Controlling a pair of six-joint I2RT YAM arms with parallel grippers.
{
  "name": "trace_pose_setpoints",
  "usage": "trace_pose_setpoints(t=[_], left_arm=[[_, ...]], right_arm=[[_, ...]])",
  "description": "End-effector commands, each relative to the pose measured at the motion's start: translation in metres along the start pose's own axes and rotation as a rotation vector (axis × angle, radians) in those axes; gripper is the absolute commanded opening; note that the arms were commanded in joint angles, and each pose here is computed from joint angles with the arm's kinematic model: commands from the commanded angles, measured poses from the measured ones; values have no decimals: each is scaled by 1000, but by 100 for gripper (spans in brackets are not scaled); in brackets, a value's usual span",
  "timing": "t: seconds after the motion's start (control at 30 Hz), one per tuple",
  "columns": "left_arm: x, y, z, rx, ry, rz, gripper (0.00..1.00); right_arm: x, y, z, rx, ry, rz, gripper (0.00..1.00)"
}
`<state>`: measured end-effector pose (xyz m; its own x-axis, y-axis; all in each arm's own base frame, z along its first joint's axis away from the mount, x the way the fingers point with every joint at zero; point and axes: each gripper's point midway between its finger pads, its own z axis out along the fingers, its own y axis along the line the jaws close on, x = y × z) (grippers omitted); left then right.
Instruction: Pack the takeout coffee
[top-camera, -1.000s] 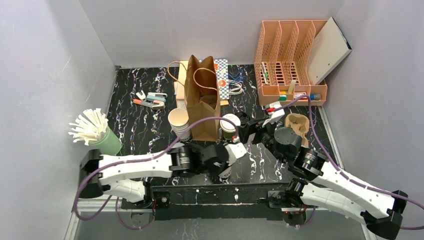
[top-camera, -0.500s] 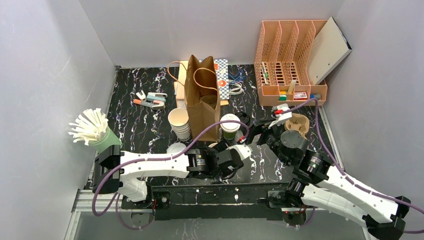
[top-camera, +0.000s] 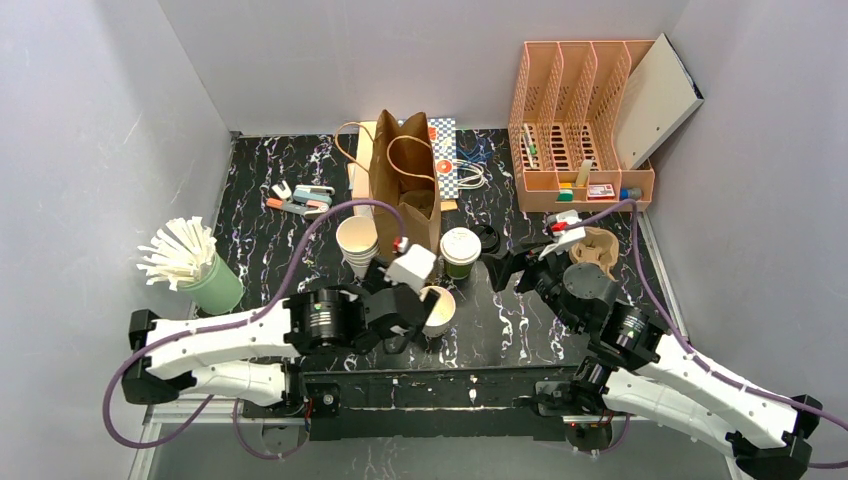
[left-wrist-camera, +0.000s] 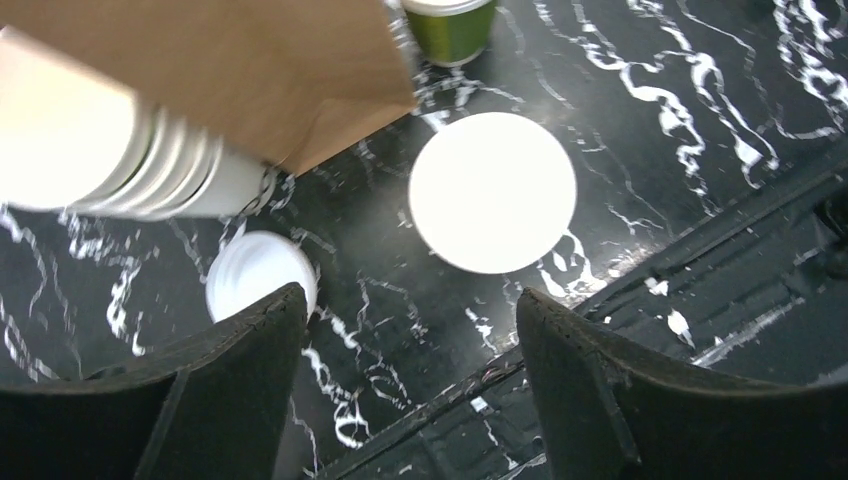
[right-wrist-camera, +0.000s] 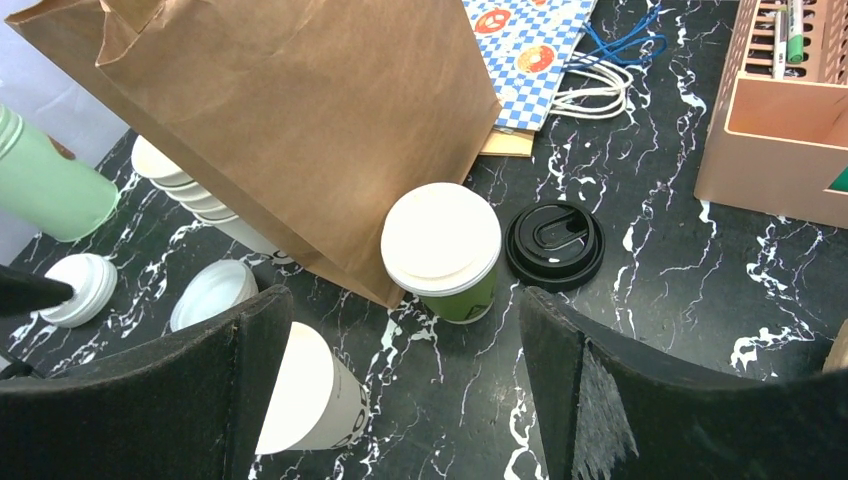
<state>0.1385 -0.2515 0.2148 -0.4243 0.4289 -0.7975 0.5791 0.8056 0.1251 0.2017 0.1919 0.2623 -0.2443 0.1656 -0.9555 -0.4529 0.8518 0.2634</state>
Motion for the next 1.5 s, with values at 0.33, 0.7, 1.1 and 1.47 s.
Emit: trace_pose_setpoints(t=[0.33, 0.7, 1.1, 1.47], left_arm=[[53, 108, -8, -362, -294, -364, 98], [69, 133, 42, -388, -312, -382, 98], [65, 141, 98, -308, -247, -415, 98], [71, 167, 122, -403, -306, -491, 98]], right_arm=[[-5, 12, 1, -53, -15, 6, 92], [-7, 12, -1, -62, -18, -2, 92], [-7, 10, -3, -60, -19, -4, 92], [-9, 11, -1, -57, -19, -26, 92]])
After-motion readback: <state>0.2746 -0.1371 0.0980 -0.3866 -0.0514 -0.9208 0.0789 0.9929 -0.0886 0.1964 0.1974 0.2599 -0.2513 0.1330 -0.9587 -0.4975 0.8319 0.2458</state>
